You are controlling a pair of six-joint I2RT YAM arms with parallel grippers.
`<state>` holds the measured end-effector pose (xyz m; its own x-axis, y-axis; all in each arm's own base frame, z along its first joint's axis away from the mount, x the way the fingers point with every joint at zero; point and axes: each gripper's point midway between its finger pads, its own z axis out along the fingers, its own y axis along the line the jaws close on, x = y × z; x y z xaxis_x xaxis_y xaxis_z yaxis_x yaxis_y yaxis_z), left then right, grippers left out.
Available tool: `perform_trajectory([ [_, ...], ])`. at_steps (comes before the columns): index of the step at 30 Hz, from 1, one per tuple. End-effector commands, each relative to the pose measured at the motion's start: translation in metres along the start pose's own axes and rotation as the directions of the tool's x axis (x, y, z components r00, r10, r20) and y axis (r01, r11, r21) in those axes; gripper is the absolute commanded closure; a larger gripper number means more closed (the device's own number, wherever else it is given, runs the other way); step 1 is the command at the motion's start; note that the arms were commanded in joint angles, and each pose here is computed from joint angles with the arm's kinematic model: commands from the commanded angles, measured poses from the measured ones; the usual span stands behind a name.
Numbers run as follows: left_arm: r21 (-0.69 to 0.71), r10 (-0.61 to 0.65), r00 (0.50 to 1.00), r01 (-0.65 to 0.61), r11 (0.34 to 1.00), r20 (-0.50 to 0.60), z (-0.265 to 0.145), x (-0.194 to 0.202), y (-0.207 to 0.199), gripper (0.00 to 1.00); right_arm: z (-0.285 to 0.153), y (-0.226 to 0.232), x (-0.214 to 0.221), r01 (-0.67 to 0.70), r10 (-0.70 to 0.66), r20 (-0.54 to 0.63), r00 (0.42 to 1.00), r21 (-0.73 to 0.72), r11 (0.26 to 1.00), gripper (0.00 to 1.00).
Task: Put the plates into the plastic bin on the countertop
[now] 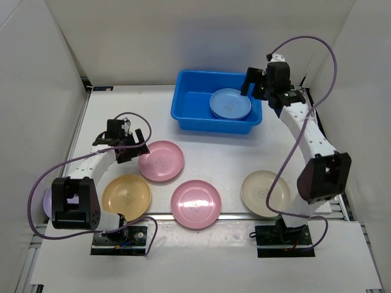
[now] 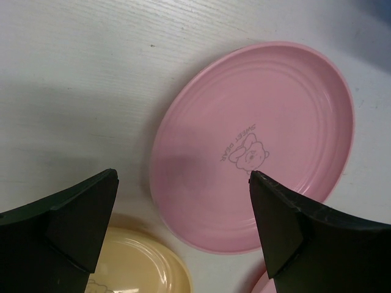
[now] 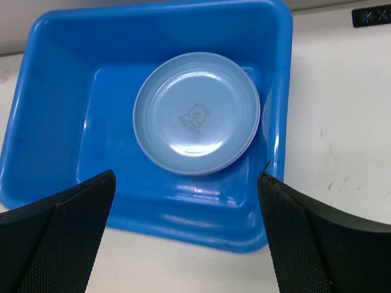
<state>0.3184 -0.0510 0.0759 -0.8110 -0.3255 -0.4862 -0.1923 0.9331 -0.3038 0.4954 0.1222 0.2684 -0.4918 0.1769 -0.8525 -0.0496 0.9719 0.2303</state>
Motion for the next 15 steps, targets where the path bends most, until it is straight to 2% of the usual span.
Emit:
perform_trajectory([
  [1, -0.012, 0.012, 1.0, -0.012, 1.0, 0.016, 0.0, -0.001, 0.002, 0.01, -0.023, 0.005, 0.0, -0.019, 0.022, 0.045, 0.999, -0.063, 0.998, 0.01],
  [5, -0.042, -0.001, 1.0, 0.0, 0.999, -0.013, 0.01, 0.006, 0.009, 0.04, -0.048, -0.003, 0.01, -0.065, 0.069, 0.051, 0.996, -0.085, 0.994, 0.01],
  [7, -0.078, -0.003, 0.999, 0.0, 0.997, -0.032, 0.018, 0.011, 0.014, 0.09, -0.057, -0.012, 0.016, -0.1, 0.104, 0.056, 0.993, -0.072, 0.992, 0.01],
  [8, -0.085, -0.004, 0.999, 0.001, 0.996, -0.04, 0.022, 0.014, 0.015, 0.12, -0.058, -0.01, 0.031, -0.112, 0.114, 0.017, 0.993, -0.103, 0.988, 0.01],
  [13, -0.114, 0.01, 0.997, -0.019, 0.993, -0.076, 0.044, 0.028, 0.016, 0.22, -0.072, -0.018, 0.045, -0.17, 0.171, -0.003, 0.985, -0.124, 0.978, 0.01],
  [15, -0.123, 0.014, 0.996, -0.024, 0.992, -0.085, 0.051, 0.034, 0.018, 0.3, -0.077, -0.015, 0.041, -0.189, 0.194, 0.02, 0.981, -0.139, 0.972, 0.01],
])
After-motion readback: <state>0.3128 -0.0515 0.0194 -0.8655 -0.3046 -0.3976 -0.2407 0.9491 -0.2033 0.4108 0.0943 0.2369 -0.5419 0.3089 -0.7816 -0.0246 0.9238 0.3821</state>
